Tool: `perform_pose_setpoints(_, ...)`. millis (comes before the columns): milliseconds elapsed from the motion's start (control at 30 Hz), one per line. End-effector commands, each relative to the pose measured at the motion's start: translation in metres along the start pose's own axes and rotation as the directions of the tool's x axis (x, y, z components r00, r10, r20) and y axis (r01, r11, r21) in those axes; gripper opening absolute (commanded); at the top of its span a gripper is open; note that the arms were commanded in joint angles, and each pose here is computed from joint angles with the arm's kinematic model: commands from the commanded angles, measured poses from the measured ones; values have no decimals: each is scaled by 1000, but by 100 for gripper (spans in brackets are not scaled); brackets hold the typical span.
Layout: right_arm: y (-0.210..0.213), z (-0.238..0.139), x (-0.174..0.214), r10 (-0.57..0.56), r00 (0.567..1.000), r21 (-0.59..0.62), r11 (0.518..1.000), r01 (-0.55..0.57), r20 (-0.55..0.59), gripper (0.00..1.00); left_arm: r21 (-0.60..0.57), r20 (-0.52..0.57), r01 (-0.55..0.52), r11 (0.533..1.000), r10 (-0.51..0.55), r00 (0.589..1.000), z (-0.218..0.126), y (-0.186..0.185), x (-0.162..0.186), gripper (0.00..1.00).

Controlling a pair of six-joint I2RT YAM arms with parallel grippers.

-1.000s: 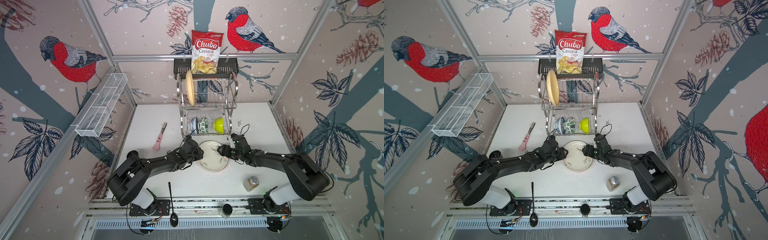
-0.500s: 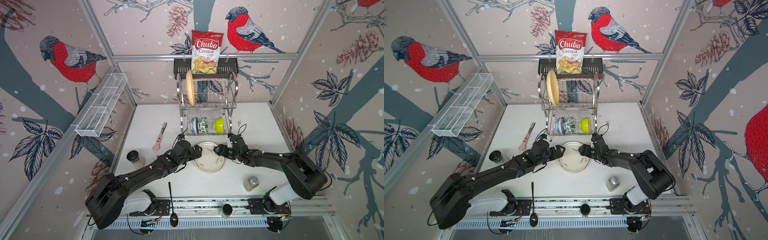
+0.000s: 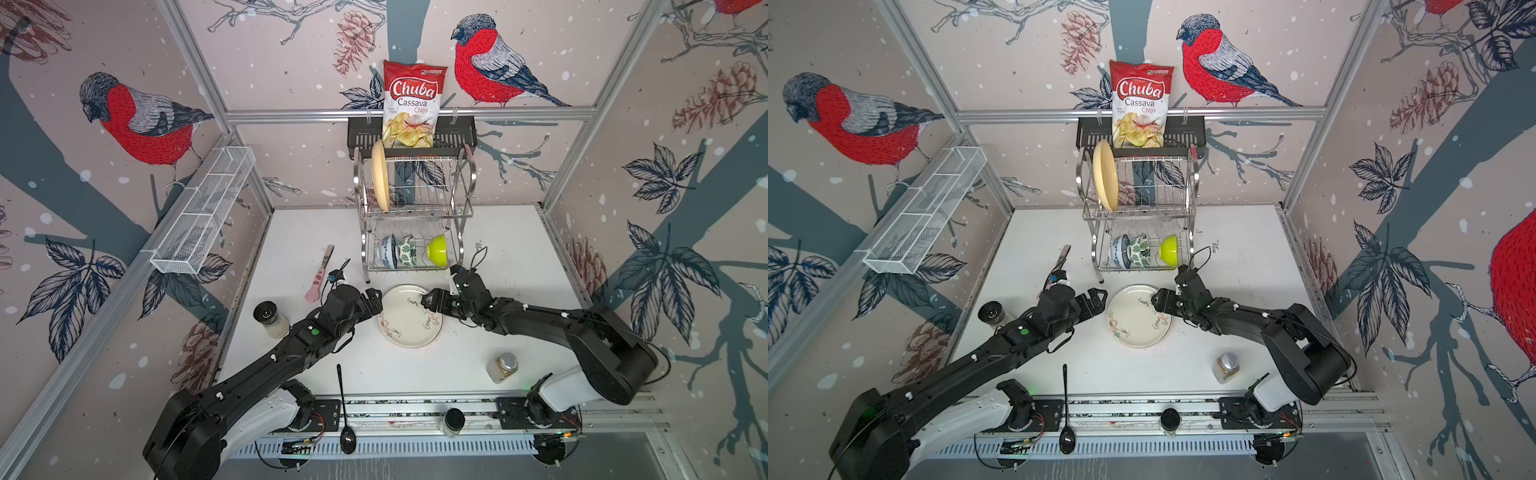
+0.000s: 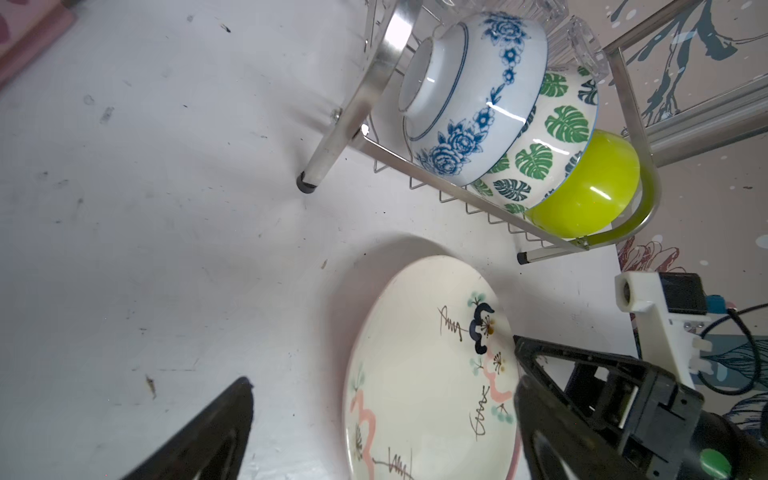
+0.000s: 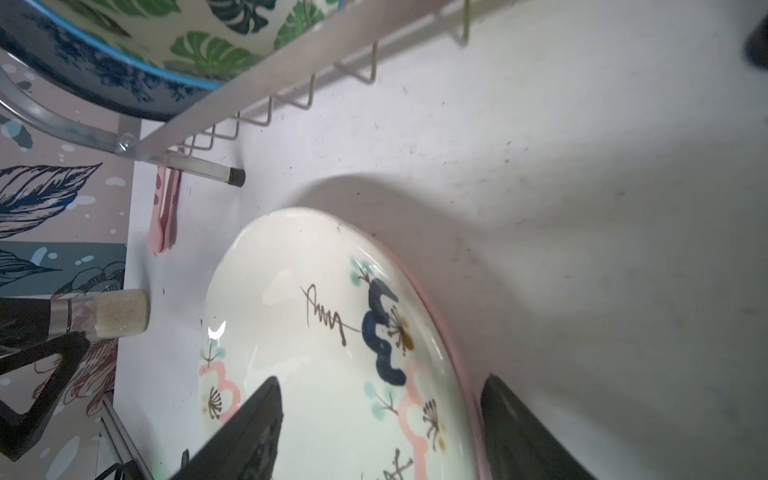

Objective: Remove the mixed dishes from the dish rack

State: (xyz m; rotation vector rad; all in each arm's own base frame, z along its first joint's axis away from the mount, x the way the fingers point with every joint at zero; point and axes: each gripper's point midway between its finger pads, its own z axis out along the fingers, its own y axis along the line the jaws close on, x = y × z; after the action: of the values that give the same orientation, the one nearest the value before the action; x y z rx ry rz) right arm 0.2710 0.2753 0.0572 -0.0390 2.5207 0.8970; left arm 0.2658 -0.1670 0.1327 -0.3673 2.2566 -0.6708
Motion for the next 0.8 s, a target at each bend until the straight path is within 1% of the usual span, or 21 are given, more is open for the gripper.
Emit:
perform_pose_setpoints(0,8,6,1,8,1000,-11,1000,-8,-13,75,-33,21,-6,999,7,1000,-4,8,-4,97)
perform_pose_setpoints(200,15,-12,-16,-11,999,12,1000,11,50,75,-14,29,23,1000,-23,999,-6,13,-4,97)
perform_pose_setpoints(300,16,-30,-29,-29,994,48,999,24,110,74,-11,37,16,1000,-15,999,-9,13,-10,97)
perform_pose_setpoints(400,21,-57,-48,-60,977,82,996,44,204,74,-7,68,6,1000,-6,998,-15,13,-21,97)
perform_pose_setpoints(467,23,-78,-66,-88,955,118,991,56,283,73,1,82,13,1000,-13,997,-17,14,-24,97)
perform_pose_setpoints(567,33,-119,-95,-133,904,161,984,72,407,71,28,94,32,999,-34,995,-19,15,-27,96)
perform_pose_setpoints(633,42,-146,-112,-165,861,182,979,87,481,70,37,104,30,999,-34,994,-20,15,-32,96)
perform_pose_setpoints(700,52,-167,-126,-189,818,184,977,103,544,71,33,107,23,999,-26,994,-22,15,-36,96)
perform_pose_setpoints(767,60,-184,-138,-208,789,183,975,122,578,73,27,108,13,1000,-16,994,-22,16,-40,96)
